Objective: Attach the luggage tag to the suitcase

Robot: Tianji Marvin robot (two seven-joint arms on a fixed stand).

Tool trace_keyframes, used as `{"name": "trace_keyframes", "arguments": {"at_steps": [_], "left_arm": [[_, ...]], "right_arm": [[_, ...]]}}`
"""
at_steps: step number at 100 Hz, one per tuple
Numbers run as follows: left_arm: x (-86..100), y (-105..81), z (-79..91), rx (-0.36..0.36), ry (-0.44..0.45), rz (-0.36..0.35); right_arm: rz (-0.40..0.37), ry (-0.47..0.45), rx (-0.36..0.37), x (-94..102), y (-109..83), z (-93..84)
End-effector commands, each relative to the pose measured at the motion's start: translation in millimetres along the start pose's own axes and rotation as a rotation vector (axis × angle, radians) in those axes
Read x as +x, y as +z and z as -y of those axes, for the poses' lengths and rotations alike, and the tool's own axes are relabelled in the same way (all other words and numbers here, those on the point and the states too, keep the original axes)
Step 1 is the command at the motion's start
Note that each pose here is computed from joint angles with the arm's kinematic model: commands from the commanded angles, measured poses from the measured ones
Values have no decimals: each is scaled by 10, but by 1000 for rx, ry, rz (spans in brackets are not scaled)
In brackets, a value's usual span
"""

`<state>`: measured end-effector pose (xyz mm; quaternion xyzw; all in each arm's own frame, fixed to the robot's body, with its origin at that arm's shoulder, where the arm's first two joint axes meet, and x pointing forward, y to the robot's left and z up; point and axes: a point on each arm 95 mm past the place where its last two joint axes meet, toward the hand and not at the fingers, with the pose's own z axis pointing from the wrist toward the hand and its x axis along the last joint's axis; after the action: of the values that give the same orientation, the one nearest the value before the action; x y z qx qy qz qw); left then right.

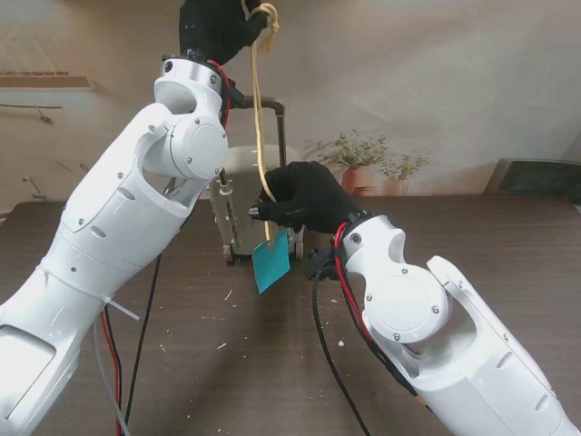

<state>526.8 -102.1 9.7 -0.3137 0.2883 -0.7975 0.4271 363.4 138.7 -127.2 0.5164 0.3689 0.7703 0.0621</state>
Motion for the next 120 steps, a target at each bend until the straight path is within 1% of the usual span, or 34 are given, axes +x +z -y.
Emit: {"name": "trace_keyframes", "arguments": {"at_steps": [1, 30, 62, 90, 107, 120], "left_arm": [[18, 50, 9, -10, 13, -14], [-72, 83, -68, -32, 64, 6], [-95, 181, 11, -9, 112, 12], [-99, 269, 66, 10, 129, 23], [-147, 257, 17, -30, 157, 31], [-191, 210, -28, -102, 185, 59]], "right_arm": [[9, 1, 14, -14, 27, 3], [15, 3, 25, -8, 73, 7], [2, -1, 27, 33, 84, -8], [-11, -4, 38, 60, 86, 0], [-12, -3, 45, 67, 89, 10], [-10, 0, 50, 66, 84, 19]]}}
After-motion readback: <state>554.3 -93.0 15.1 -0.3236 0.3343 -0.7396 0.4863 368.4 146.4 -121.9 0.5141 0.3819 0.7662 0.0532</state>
